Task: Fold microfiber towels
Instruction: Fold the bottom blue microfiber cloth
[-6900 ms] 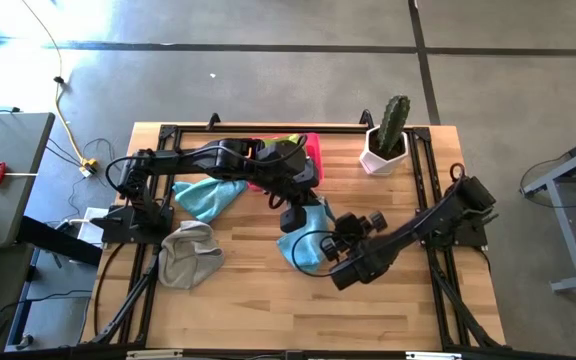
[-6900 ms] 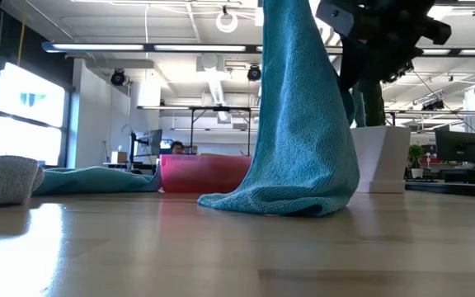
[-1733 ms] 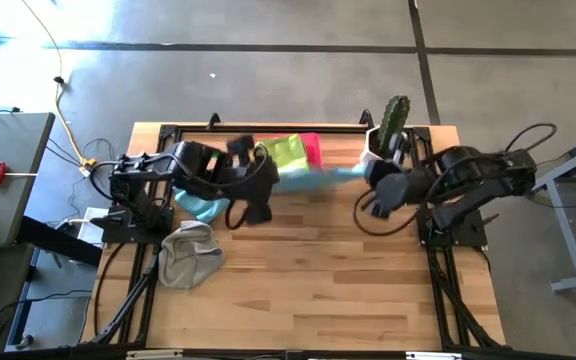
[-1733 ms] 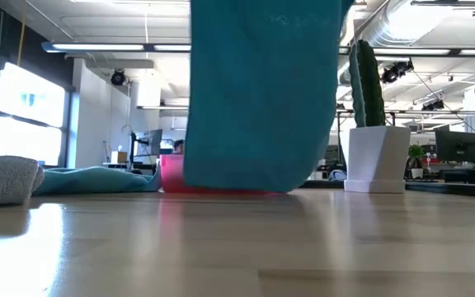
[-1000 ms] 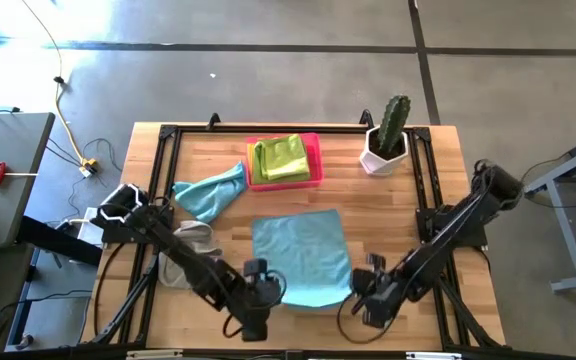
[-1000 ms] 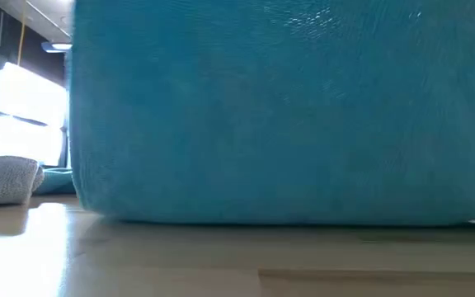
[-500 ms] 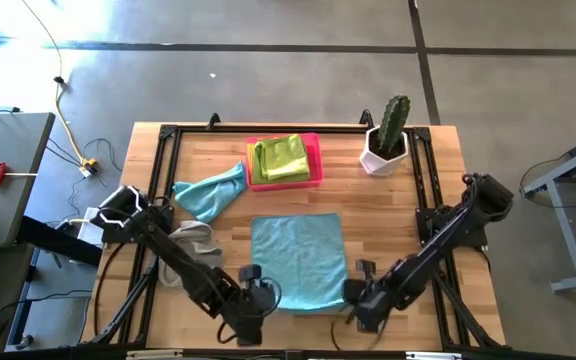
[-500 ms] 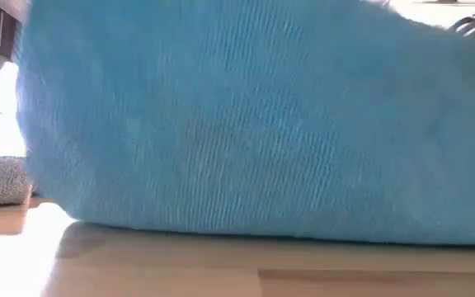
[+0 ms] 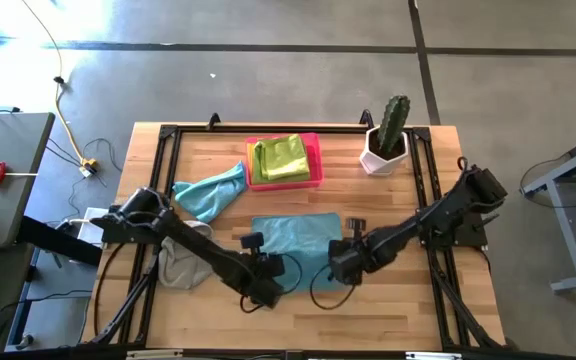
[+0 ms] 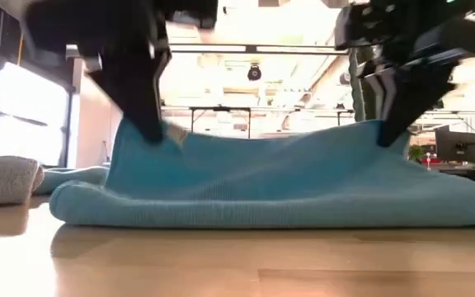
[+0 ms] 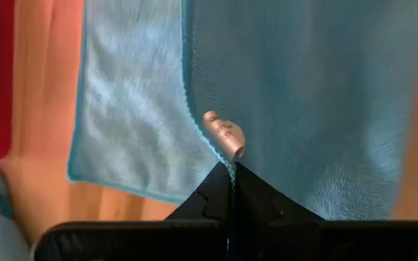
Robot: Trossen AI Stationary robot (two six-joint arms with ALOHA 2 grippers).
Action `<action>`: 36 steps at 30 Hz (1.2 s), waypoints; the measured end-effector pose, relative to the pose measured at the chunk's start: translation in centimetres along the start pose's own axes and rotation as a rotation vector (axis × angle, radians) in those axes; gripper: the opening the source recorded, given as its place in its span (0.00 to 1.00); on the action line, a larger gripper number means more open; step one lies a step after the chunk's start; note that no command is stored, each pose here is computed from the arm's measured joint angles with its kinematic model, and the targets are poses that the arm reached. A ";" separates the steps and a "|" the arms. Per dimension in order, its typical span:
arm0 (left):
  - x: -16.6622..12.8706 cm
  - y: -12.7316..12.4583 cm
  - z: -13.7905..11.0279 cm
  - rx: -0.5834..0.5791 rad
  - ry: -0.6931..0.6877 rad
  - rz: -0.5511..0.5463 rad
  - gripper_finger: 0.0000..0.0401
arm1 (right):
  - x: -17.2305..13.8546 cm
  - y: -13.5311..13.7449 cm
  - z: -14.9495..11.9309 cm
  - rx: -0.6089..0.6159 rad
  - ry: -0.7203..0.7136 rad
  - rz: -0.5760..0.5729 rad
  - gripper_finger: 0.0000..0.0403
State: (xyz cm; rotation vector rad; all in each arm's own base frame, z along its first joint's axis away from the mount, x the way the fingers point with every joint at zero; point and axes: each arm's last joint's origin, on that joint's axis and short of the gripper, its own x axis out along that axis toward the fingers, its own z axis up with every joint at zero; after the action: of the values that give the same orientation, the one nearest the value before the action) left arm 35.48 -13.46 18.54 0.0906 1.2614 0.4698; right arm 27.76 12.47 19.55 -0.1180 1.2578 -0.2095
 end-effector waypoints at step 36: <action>7.5 5.8 -0.9 0.124 0.182 0.336 0.00 | 6.2 -7.8 3.3 -0.062 0.101 -0.059 0.00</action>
State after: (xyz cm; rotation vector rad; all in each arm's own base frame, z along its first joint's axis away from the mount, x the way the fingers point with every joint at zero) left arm 34.67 -5.48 13.37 0.3756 1.4609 0.7010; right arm 31.97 3.41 16.42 -0.2006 1.3633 -0.2297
